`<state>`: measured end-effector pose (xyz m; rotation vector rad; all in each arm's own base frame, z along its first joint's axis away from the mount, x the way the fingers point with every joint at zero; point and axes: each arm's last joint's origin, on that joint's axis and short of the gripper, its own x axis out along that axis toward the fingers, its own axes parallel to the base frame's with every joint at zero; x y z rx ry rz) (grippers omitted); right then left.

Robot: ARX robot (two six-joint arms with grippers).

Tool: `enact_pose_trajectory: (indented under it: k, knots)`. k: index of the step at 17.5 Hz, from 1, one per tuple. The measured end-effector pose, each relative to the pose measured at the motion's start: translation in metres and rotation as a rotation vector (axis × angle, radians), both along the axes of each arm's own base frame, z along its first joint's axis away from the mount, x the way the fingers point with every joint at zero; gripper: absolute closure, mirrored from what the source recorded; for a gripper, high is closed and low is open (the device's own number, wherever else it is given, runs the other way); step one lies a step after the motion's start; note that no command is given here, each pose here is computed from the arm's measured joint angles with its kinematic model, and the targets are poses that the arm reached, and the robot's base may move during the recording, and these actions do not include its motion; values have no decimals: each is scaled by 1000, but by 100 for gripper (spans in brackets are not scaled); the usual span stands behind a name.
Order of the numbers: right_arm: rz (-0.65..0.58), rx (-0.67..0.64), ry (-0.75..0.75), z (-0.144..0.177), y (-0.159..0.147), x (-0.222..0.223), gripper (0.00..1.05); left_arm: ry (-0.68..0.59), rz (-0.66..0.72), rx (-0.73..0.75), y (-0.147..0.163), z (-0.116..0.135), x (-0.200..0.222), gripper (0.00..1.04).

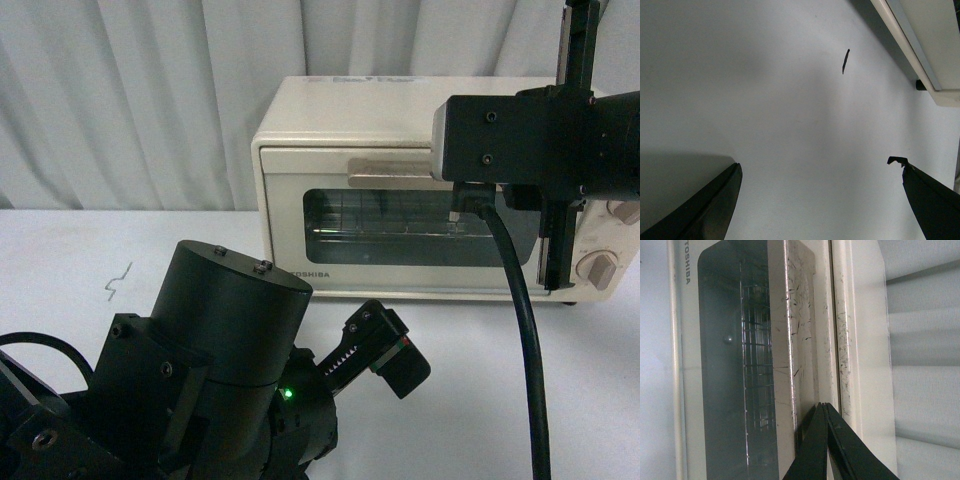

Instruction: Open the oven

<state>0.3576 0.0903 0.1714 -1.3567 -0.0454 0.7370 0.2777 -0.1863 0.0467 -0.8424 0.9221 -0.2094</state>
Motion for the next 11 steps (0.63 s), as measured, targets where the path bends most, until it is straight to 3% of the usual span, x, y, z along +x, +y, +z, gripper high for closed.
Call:
enact_pose_trajectory:
  k: [11]
  knots:
    - [-89,161,258,5,-12,-4,103,1,0,1,0,0,0,7]
